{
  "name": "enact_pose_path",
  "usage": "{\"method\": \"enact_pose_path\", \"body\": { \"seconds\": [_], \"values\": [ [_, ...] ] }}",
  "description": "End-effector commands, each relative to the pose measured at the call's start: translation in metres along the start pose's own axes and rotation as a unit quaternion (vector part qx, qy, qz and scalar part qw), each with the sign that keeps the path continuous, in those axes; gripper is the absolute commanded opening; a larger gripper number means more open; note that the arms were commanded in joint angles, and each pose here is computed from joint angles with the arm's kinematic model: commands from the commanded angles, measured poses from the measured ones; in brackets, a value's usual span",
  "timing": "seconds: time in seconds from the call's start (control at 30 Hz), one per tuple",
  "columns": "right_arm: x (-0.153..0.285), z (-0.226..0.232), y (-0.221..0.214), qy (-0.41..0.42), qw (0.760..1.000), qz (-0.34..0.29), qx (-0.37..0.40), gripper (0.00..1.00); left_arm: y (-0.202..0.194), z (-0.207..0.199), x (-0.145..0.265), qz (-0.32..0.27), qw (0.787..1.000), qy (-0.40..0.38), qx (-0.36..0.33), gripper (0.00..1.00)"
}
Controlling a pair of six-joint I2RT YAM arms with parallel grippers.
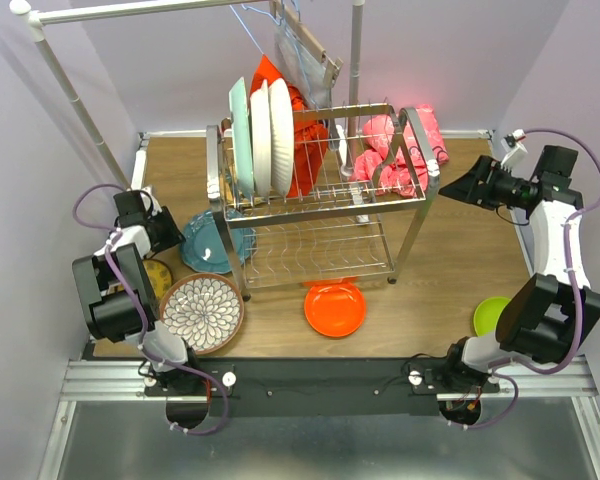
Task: Load the plates into the dish rack
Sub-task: Grab a plate with the left arm
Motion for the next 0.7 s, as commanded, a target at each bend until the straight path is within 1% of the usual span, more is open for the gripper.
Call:
{"method": "enact_pose_path", "body": {
  "seconds": [0.0, 0.13, 0.27, 0.37, 0.47, 0.5, 0.53, 0.6, 0.67],
  "values": [
    [0.003, 0.006, -0.006, 0.025, 1.0, 0.006, 0.011, 0.97, -0.013, -0.002, -0.007, 0.028, 0.998, -0.049, -0.024, 0.46],
    [0.003, 0.006, -0.006, 0.024, 1.0, 0.005, 0.014, 0.97, -0.023, -0.009, -0.016, 0.038, 0.994, -0.105, -0.02, 0.45],
    [0.003, 0.005, -0.007, 0.02, 1.0, 0.005, 0.016, 0.97, -0.033, -0.013, -0.019, 0.045, 0.988, -0.144, -0.028, 0.44],
    [0.002, 0.002, -0.011, 0.019, 1.0, 0.008, 0.011, 0.97, -0.037, -0.012, -0.021, 0.051, 0.986, -0.155, -0.032, 0.4],
    [0.002, 0.003, -0.011, 0.021, 1.0, 0.009, 0.01, 0.97, -0.037, -0.007, -0.02, 0.049, 0.987, -0.147, -0.028, 0.36],
    [0.002, 0.003, -0.011, 0.02, 1.0, 0.009, 0.01, 0.97, -0.035, -0.005, -0.02, 0.047, 0.988, -0.143, -0.026, 0.33],
    [0.003, 0.004, -0.01, 0.02, 1.0, 0.007, 0.014, 0.97, -0.033, -0.003, -0.019, 0.045, 0.989, -0.136, -0.028, 0.18],
    [0.003, 0.003, -0.011, 0.018, 1.0, 0.007, 0.013, 0.97, -0.031, 0.002, -0.016, 0.042, 0.991, -0.124, -0.023, 0.0],
    [0.003, 0.004, -0.011, 0.018, 1.0, 0.007, 0.014, 0.97, -0.023, 0.007, -0.009, 0.027, 0.994, -0.102, -0.026, 0.0]
  ]
}}
Point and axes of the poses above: each gripper's point midway between its finger pads, its own x axis back along the fingers, its own z axis along the line the jaws close on, y = z × x, the point moved 7 cm from there along x, back along the fingers, and after that the axes turned 14 degrees about -x, right-handed, at the moved point
